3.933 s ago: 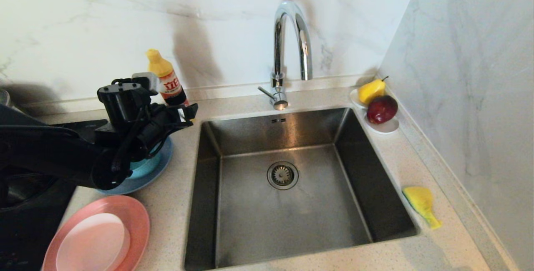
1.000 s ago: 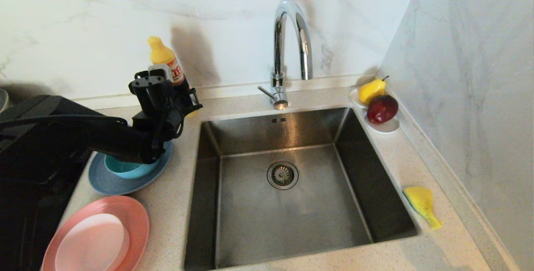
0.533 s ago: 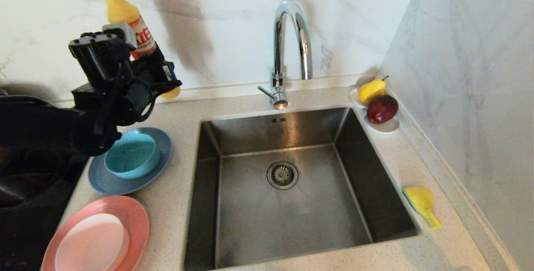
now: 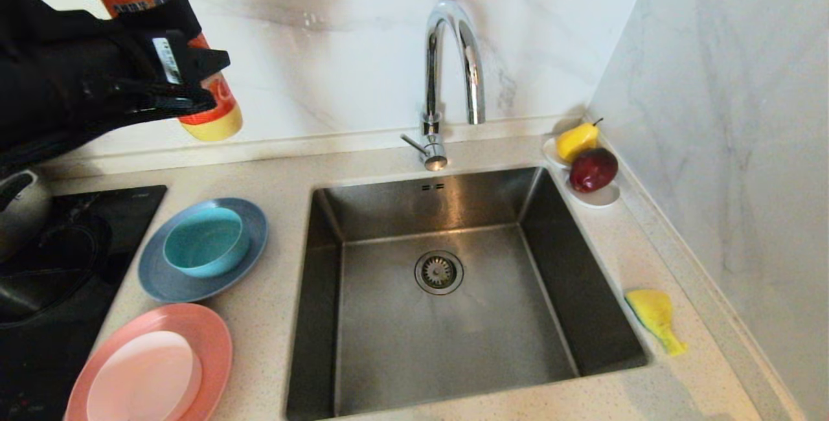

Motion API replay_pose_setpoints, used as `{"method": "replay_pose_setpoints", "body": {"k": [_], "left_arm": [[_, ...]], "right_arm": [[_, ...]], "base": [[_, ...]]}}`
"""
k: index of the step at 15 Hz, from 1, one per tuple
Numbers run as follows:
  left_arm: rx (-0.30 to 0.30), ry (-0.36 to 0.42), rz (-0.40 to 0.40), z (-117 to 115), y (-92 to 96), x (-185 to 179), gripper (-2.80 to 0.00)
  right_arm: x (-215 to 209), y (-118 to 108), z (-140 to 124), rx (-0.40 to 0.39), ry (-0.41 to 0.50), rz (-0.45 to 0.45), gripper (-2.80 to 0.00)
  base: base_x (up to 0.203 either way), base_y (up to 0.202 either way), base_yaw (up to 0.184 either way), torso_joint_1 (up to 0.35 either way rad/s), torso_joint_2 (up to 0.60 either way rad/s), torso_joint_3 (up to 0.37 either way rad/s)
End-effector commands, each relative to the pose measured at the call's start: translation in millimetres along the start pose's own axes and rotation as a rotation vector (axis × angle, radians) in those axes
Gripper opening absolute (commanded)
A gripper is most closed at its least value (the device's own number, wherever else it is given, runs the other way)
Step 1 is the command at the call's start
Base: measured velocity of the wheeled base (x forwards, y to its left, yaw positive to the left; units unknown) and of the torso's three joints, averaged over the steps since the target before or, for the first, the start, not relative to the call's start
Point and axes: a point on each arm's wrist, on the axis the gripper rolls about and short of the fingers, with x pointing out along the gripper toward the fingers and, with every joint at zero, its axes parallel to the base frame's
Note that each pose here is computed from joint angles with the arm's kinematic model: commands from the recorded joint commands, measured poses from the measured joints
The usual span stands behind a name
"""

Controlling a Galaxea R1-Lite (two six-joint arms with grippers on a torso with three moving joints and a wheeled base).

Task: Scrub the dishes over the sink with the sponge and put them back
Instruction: Squeeze it onto the sponge

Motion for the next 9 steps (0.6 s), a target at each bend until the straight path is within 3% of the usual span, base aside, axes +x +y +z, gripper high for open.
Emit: {"method": "replay_pose_setpoints", "body": {"k": [1,5,9], "left_arm": [[0.017,-0.026,-0.081,26,0.1,-43,-2.8],[0.039,-0.004,-0.234,51,-11.7,-71,-2.8],[0.042,-0.025,-0.301,64,-30.9,-63,-2.8]], "right_arm": [[0,0,0,0.0,-0.001,0.001,-2.8],[0,0,0,0.0,-0.001,0.001,-2.8],[0,0,0,0.0,-0.001,0.001,-2.8]], "base": [[0.0,0.0,0.0,0.0,0.0,0.0],[0.0,0.0,0.0,0.0,0.0,0.0],[0.0,0.0,0.0,0.0,0.0,0.0]]}}
